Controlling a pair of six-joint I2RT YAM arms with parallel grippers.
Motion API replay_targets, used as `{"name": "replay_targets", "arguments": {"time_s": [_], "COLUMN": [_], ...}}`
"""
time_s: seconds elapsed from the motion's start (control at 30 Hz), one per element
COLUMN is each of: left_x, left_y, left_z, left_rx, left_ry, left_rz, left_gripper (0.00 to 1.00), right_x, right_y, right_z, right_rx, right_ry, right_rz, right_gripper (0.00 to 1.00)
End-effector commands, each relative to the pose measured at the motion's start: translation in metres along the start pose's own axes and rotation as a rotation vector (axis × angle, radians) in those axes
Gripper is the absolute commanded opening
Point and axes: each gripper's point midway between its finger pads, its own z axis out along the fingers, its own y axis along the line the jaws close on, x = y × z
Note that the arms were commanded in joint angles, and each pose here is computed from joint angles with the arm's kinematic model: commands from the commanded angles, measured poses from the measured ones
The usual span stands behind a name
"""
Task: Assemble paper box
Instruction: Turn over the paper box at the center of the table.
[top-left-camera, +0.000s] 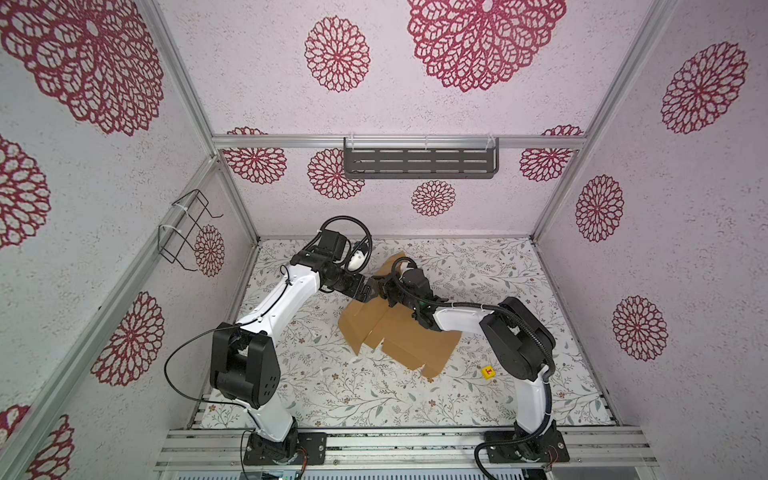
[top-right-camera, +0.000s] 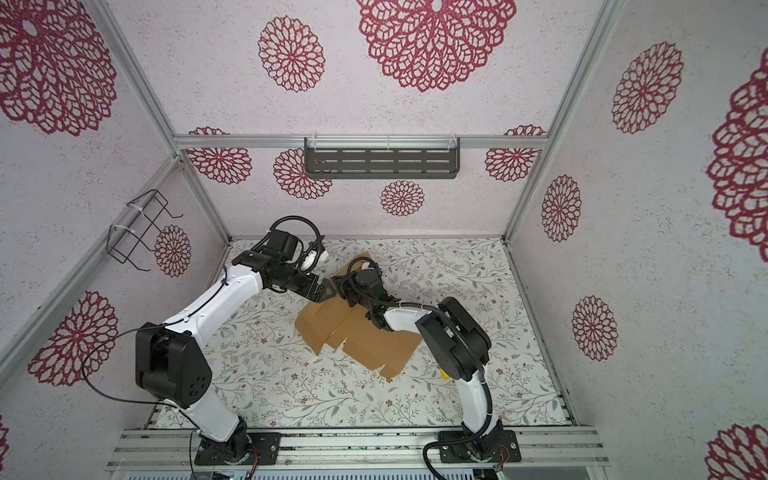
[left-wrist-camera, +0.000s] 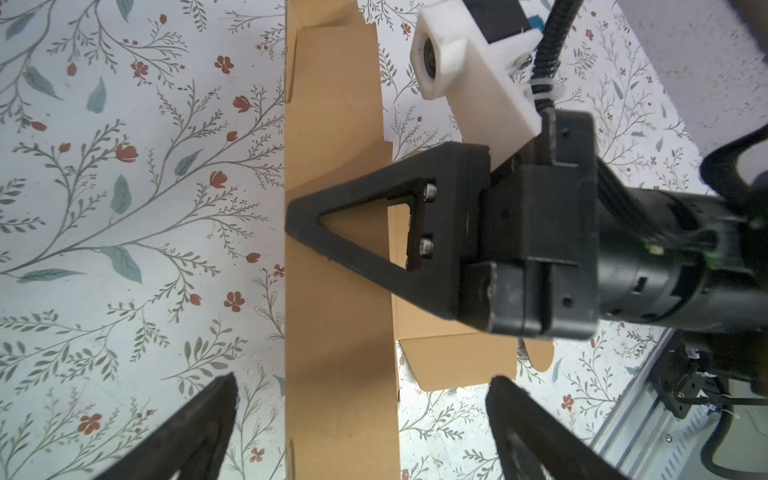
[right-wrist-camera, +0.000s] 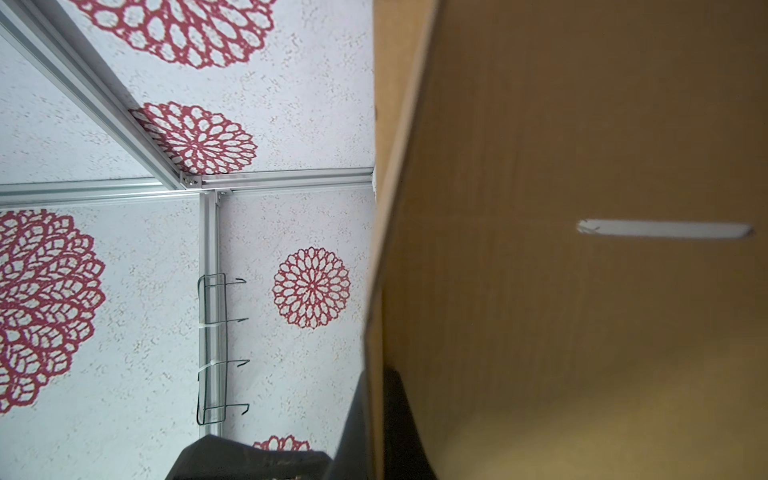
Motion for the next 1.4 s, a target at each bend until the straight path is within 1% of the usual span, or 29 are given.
{"name": "replay_targets", "arguments": {"time_s": [0.0,0.1,0.27,0.4,0.5,0.63,0.77,0.87,0.93,1.0,1.07,1.23,1.37], "left_x": [0.01,0.013,0.017,0.019,0.019,0.021,0.021,0.021,0.021,0.021,0.021,0.023,0.023], "left_y": [0.005,0.005,-0.004,-0.005,-0.004,-0.004,-0.001,0.001,0.001,0.003,0.004,0.008,0.009], "left_z": [0.006,0.008,0.015,0.02,0.022,0.025,0.026,0.026,0.026,0.025,0.025,0.027,0.026], "left_rx": [-0.032,-0.04,-0.048,-0.053,-0.056,-0.055,-0.069,-0.083,-0.085,-0.092,-0.105,-0.119,-0.13], "left_ry": [0.031,0.034,0.06,0.072,0.073,0.08,0.083,0.081,0.082,0.08,0.079,0.086,0.087], "left_rz": [0.019,0.033,0.055,0.054,0.044,0.04,0.042,0.041,0.041,0.038,0.041,0.037,0.046], "left_gripper": [1.0,0.95,0.95,0.91,0.86,0.83,0.75,0.73,0.7,0.69,0.64,0.59,0.52], "right_x": [0.004,0.006,0.006,0.005,0.005,0.006,0.006,0.006,0.006,0.006,0.007,0.006,0.005], "right_y": [0.03,0.032,0.032,0.031,0.031,0.034,0.037,0.039,0.04,0.04,0.041,0.046,0.047], "right_z": [-0.004,-0.005,-0.005,-0.006,-0.006,-0.006,-0.005,-0.006,-0.006,-0.006,-0.006,-0.007,-0.009], "right_rx": [-0.078,-0.077,-0.072,-0.069,-0.071,-0.079,-0.086,-0.09,-0.091,-0.092,-0.094,-0.102,-0.106], "right_ry": [0.034,0.049,0.053,0.05,0.051,0.053,0.054,0.056,0.055,0.057,0.06,0.061,0.061], "right_rz": [-0.04,-0.052,-0.057,-0.052,-0.053,-0.056,-0.058,-0.058,-0.059,-0.059,-0.059,-0.064,-0.062], "right_gripper": [0.05,0.05,0.05,0.06,0.06,0.06,0.07,0.07,0.07,0.09,0.12,0.18,0.22]}}
